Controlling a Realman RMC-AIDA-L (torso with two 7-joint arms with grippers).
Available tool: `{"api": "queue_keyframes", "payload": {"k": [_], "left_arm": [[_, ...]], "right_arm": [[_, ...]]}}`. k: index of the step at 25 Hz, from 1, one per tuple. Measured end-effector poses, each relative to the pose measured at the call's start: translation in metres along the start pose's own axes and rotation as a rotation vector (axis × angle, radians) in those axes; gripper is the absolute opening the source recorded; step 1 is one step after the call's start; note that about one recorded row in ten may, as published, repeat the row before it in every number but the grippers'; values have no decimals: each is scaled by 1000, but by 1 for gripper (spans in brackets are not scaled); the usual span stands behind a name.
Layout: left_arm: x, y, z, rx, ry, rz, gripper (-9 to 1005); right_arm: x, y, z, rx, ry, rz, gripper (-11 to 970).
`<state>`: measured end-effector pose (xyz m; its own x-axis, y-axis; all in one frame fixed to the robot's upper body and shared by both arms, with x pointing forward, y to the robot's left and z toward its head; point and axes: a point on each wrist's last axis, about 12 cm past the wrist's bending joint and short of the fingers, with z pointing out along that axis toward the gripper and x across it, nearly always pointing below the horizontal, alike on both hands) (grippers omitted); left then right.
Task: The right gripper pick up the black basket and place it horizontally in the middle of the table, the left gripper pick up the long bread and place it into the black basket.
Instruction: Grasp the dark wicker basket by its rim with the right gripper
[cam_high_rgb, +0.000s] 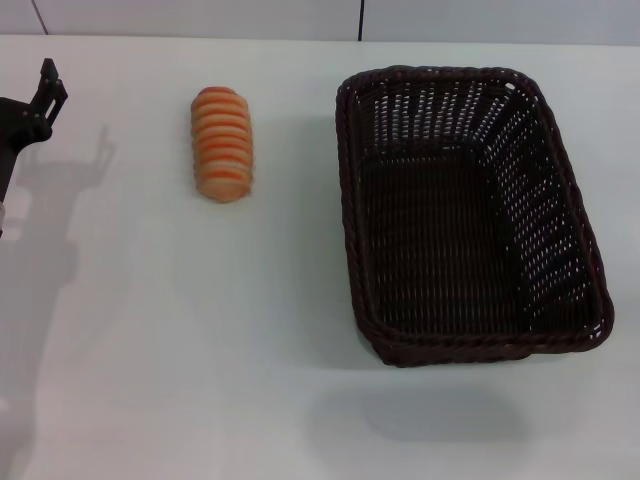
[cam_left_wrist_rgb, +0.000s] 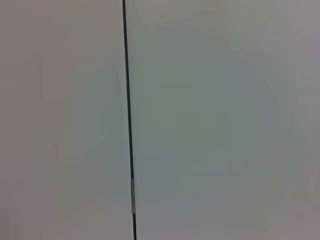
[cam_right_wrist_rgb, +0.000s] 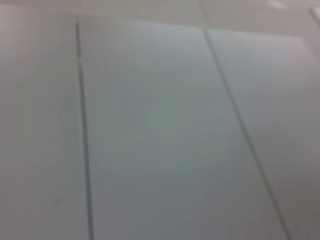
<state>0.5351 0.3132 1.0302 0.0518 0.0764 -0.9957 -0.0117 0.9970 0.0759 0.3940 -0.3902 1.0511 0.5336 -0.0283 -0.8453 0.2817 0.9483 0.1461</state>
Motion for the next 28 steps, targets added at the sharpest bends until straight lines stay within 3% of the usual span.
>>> {"api": "queue_keyframes", "payload": {"k": [8,10,11,12,18,24,27,28], "left_arm": [[0,-1,0,3,2,1,849],[1,-1,0,6,4,2,849],[1,-1,0,6,4,2,849],[1,-1,0,7,5,2,849],[-2,-4,5,18,-4,2,848],[-4,-6,8,27,-9,5,848],[-4,-6,8,23,-8,2,848],[-4,-6,8,23,-8,2,848]], "right_arm": [[4,8,5,-77,23,42,843],[7,7,12,-142,72,188,843],[7,7,12,-142,72,188,842],[8,3,21,-217,130,298,842],[10,6,46,-382,232,356,840],[-3,35,76,-472,408,267,838],[-27,57,101,-505,574,255,838],[-27,57,101,-505,574,255,837]]}}
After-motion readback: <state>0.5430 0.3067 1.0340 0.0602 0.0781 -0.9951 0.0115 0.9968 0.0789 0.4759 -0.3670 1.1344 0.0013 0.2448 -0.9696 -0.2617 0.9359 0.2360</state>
